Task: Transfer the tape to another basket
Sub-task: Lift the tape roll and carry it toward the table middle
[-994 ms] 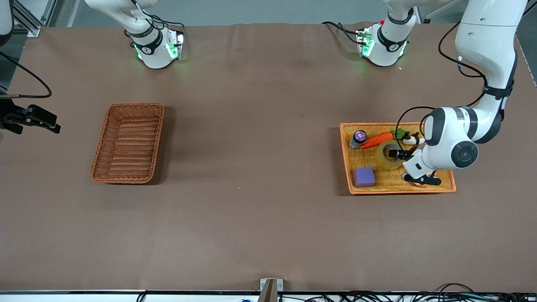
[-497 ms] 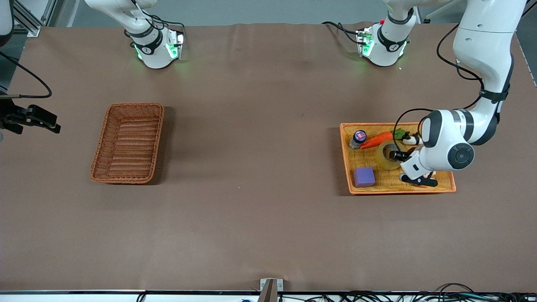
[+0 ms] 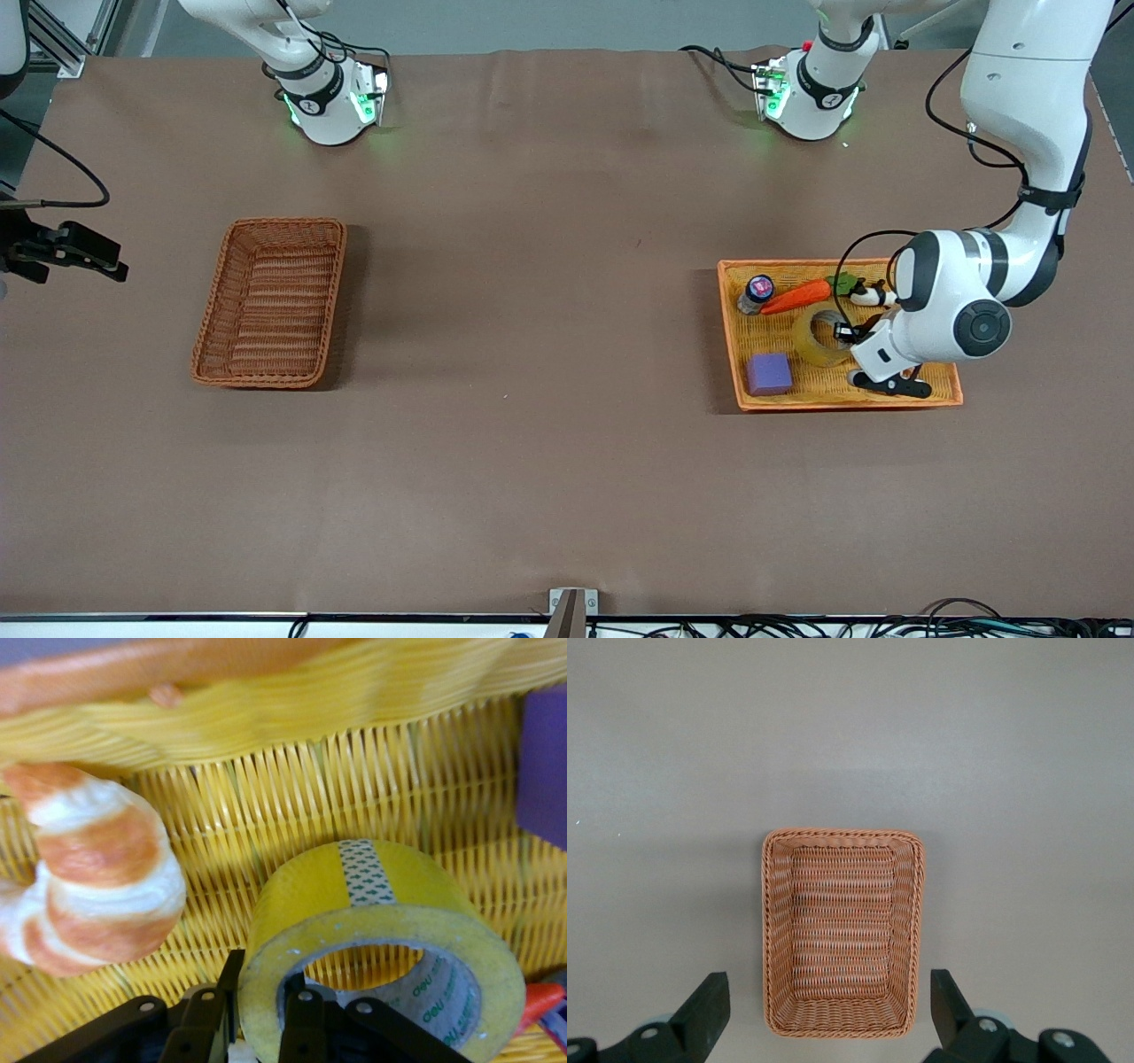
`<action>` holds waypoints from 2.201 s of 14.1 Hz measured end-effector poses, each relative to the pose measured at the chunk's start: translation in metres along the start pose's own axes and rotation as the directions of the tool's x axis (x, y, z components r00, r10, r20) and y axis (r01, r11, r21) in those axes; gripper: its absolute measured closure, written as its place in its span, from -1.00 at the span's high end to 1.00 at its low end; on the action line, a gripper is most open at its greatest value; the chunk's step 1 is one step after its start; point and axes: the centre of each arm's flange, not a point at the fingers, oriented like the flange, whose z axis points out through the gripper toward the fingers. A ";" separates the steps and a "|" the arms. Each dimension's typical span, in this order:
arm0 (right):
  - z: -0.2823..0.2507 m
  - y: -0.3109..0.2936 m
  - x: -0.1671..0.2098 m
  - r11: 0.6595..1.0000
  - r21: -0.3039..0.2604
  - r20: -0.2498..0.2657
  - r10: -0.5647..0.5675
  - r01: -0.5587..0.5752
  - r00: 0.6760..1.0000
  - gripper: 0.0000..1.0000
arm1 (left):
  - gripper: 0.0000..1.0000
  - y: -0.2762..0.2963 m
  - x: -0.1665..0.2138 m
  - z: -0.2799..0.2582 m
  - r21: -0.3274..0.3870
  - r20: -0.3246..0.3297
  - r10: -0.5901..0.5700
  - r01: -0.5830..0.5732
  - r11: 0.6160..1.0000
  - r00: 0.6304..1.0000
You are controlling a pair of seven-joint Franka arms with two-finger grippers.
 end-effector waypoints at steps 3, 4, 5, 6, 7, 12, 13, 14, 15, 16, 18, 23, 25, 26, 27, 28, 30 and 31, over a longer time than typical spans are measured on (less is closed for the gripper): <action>0.000 0.000 0.000 1.000 0.000 0.000 0.000 0.000 1.000 1.00 | -0.57 0.011 0.002 -0.069 0.009 -0.032 0.018 -0.018 1.000 0.999; 0.000 0.000 0.000 1.000 0.000 0.000 0.000 0.000 1.000 1.00 | -0.57 0.022 0.005 -0.100 0.010 -0.047 0.036 -0.036 0.999 0.998; 0.000 0.000 0.000 1.000 0.000 0.000 0.000 0.000 1.000 1.00 | -0.57 0.039 0.009 -0.129 0.008 -0.055 0.051 -0.051 0.999 0.997; 0.000 0.000 0.000 1.000 0.000 0.001 0.000 0.000 1.000 1.00 | -0.57 0.063 0.012 -0.152 0.003 -0.059 0.059 -0.059 0.998 0.997; 0.001 0.000 0.000 1.000 0.000 0.001 0.000 0.000 1.000 1.00 | -0.57 0.092 0.014 -0.168 -0.006 -0.065 0.063 -0.064 0.998 0.996; 0.001 0.000 0.000 1.000 0.000 0.001 0.001 -0.001 1.000 1.00 | -0.57 0.256 0.008 -0.179 -0.079 -0.032 0.097 -0.099 0.992 0.995; 0.001 0.000 0.000 1.000 0.000 0.001 0.001 -0.001 1.000 1.00 | -0.57 0.289 0.008 -0.175 -0.096 -0.022 0.094 -0.095 0.991 0.995; 0.001 0.000 0.000 1.000 0.000 0.001 0.001 -0.001 1.000 1.00 | -0.57 0.324 0.007 -0.167 -0.109 -0.009 0.087 -0.087 0.990 0.996; 0.001 0.000 0.000 1.000 0.000 0.002 0.001 -0.001 1.000 1.00 | -0.57 0.357 0.008 -0.156 -0.117 0.006 0.072 -0.071 0.991 0.997; 0.001 0.000 0.000 1.000 0.000 0.002 0.001 -0.001 1.000 1.00 | -0.57 0.389 0.009 -0.143 -0.122 0.021 0.044 -0.041 0.992 0.999; 0.001 0.000 0.000 1.000 0.000 0.001 0.001 -0.001 1.000 1.00 | -0.57 0.440 0.017 -0.116 -0.129 0.021 -0.006 0.008 0.992 1.000; 0.002 0.000 0.000 1.000 0.000 0.001 0.001 -0.001 1.000 1.00 | -0.57 0.488 0.044 -0.053 -0.203 -0.062 -0.166 0.150 0.968 0.984; 0.002 0.000 0.000 1.000 0.000 0.001 0.001 -0.001 1.000 1.00 | -0.57 0.504 0.049 -0.025 -0.243 -0.082 -0.195 0.170 0.955 0.977; 0.003 0.000 0.000 1.000 0.000 0.001 0.001 -0.001 1.000 1.00 | -0.57 0.511 0.048 -0.011 -0.249 -0.082 -0.191 0.165 0.954 0.978; 0.003 0.000 0.000 1.000 0.000 0.002 0.000 0.000 1.000 1.00 | -0.57 0.518 0.046 0.000 -0.249 -0.078 -0.185 0.161 0.955 0.980; 0.003 0.000 0.000 1.000 0.000 0.002 0.000 0.000 1.000 1.00 | -0.57 0.524 0.043 0.006 -0.247 -0.074 -0.179 0.156 0.956 0.981; 0.003 0.000 0.000 1.000 0.001 0.001 0.000 0.000 1.000 1.00 | -0.50 0.538 0.034 0.010 -0.243 -0.074 -0.157 0.135 0.961 0.985; 0.003 -0.001 0.001 1.000 0.001 -0.001 -0.001 0.001 1.000 1.00 | -0.48 0.549 0.028 0.011 -0.244 -0.080 -0.142 0.119 0.962 0.987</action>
